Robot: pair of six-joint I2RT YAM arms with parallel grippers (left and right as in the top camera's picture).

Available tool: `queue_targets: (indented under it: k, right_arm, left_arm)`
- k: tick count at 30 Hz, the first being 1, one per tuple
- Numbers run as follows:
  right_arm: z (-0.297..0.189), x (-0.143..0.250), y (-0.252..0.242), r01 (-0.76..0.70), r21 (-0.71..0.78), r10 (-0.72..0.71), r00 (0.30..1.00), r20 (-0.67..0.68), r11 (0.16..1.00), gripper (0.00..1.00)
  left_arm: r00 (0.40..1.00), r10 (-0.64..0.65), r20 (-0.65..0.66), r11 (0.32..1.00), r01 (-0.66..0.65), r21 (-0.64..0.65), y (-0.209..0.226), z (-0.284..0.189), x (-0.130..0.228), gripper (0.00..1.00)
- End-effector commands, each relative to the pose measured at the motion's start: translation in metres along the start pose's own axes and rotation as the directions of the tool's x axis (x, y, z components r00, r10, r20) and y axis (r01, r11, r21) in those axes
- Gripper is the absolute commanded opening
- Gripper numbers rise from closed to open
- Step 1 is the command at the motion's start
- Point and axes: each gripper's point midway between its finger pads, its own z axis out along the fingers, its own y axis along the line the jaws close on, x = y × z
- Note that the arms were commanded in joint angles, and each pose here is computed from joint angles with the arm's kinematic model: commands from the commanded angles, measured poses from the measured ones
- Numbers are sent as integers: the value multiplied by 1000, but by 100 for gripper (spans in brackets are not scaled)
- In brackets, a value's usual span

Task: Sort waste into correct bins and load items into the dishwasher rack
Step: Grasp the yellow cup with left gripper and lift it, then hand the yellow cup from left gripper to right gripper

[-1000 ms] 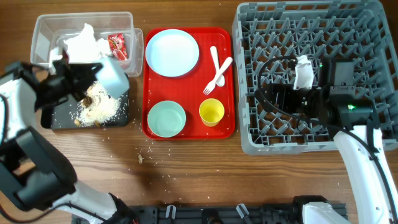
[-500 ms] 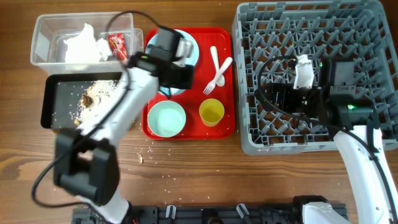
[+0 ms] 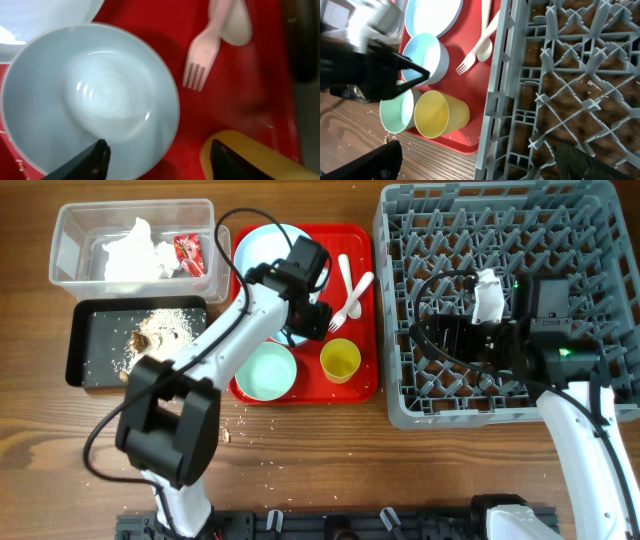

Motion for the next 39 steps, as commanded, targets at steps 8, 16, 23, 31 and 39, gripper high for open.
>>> queue_targets:
  k: [8,16,23,31,39]
  right_arm:
    - [-1,-2,1,-1,5,1,1000,-4,1000,100]
    - [-1,-1,1,-4,4,4,1000,-8,1000,100]
    - [-1,-2,17,2,-89,-2,1000,-7,996,100]
    - [-10,-34,72,139,-409,-95,988,125,902,100]
    - [-1,-58,118,217,-602,-128,974,189,768,100]
  left_arm:
    - [971,233,-44,935,-211,287,-58,-45,26,74]
    - [942,250,-226,949,-191,252,-58,29,56,39]
    - [978,97,-184,901,-8,433,-73,-12,23,4]
    - [985,-103,-142,274,165,947,-66,-146,-34,4]
    - [986,-60,-154,96,159,983,-84,-176,-33,4]
